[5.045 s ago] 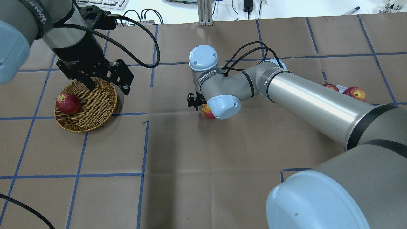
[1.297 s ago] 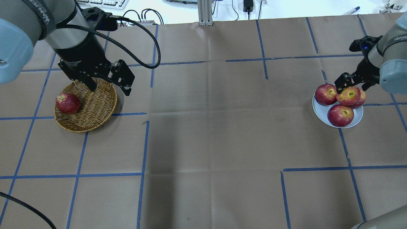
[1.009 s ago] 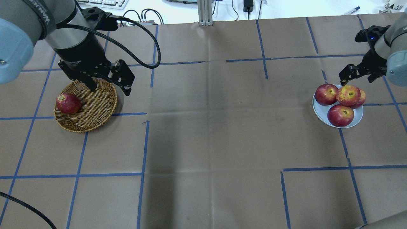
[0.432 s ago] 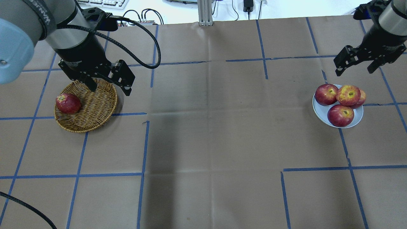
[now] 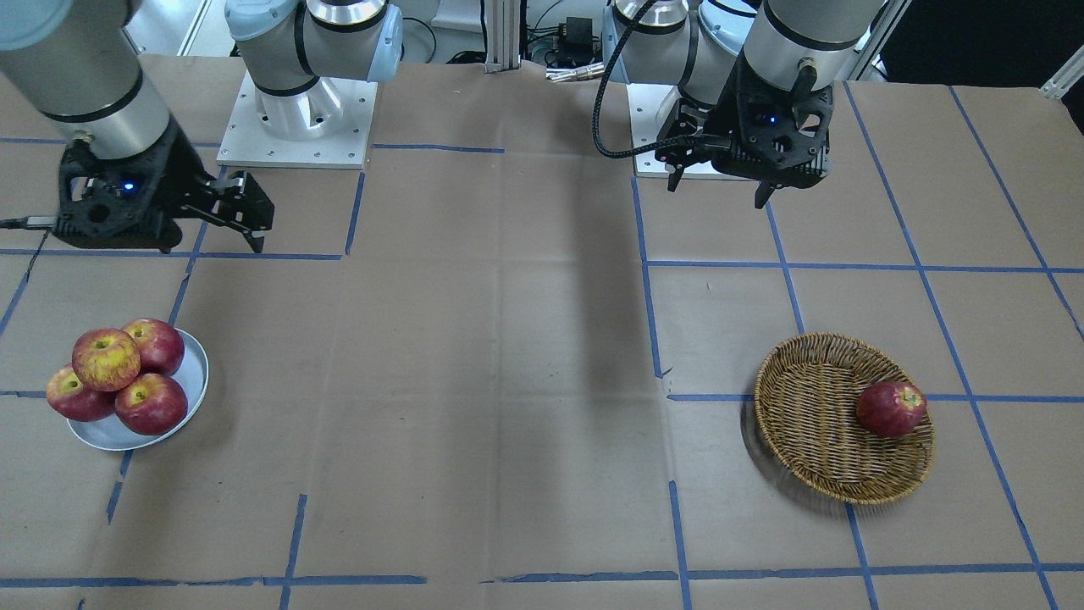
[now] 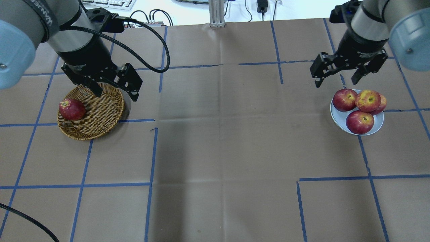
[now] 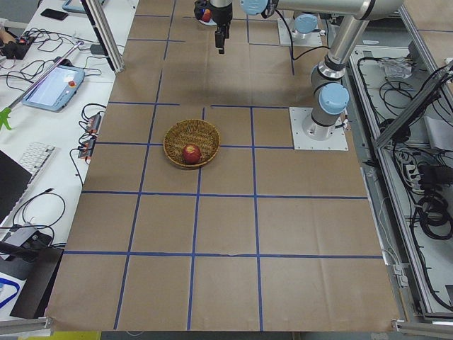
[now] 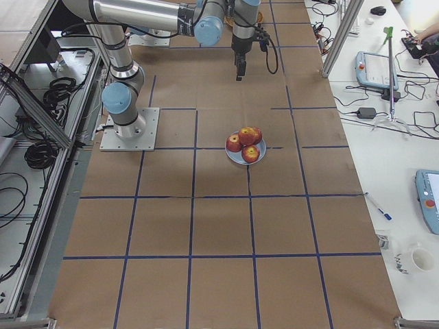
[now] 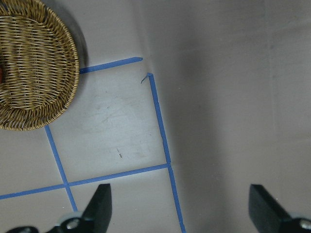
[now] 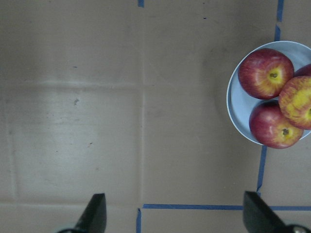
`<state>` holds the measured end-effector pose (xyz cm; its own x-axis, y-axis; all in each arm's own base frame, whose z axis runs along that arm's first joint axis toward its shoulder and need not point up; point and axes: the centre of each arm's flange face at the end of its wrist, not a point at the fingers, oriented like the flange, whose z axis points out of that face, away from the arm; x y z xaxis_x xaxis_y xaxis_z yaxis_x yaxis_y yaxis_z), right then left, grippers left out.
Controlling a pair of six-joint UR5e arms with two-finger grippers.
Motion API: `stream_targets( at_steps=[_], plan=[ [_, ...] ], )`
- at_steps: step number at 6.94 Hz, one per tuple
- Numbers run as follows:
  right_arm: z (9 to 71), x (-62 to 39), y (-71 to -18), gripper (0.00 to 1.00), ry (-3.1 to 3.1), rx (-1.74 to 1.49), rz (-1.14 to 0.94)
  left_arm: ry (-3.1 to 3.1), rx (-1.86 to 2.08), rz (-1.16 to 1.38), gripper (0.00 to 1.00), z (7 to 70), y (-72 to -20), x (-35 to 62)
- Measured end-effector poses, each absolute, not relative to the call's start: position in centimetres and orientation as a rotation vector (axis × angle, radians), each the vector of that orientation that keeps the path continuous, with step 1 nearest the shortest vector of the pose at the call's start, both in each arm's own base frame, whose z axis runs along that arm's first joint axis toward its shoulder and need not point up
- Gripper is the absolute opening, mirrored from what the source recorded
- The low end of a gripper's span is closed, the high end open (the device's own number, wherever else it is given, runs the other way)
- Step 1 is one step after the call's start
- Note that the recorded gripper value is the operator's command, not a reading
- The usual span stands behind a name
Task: Transfer apple from basket to plate
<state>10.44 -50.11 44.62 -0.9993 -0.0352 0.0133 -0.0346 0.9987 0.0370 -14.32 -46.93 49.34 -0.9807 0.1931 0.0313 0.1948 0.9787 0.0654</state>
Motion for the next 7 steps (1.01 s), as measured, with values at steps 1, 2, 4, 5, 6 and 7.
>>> stream_targets(
  at_steps=[1,2,4,5,6,7],
  plan=[
    [44.7,12.72,-49.61,1.0,-3.126,0.056,-0.056,-3.101,-0.305,-0.106,0.99,49.34,-46.93,-14.31],
    [44.92,13.51,-49.53,1.0,-3.132,0.056,-0.05,-3.101,-0.306,-0.106,0.99,49.35,-46.93,-14.3],
    [45.51,13.68,-49.56,1.0,-3.149,0.059,-0.051,-3.102,-0.309,-0.097,0.99,49.39,-47.05,-14.32],
    [45.62,13.62,-49.55,1.0,-3.15,0.061,-0.056,-3.103,-0.312,-0.09,0.99,49.39,-47.15,-14.34],
    [45.66,13.56,-49.55,1.0,-3.15,0.061,-0.058,-3.104,-0.313,-0.087,0.99,49.38,-47.21,-14.34],
    [45.67,13.53,-49.55,1.0,-3.149,0.06,-0.059,-3.105,-0.314,-0.087,0.99,49.35,-47.22,-14.37]
  ],
)
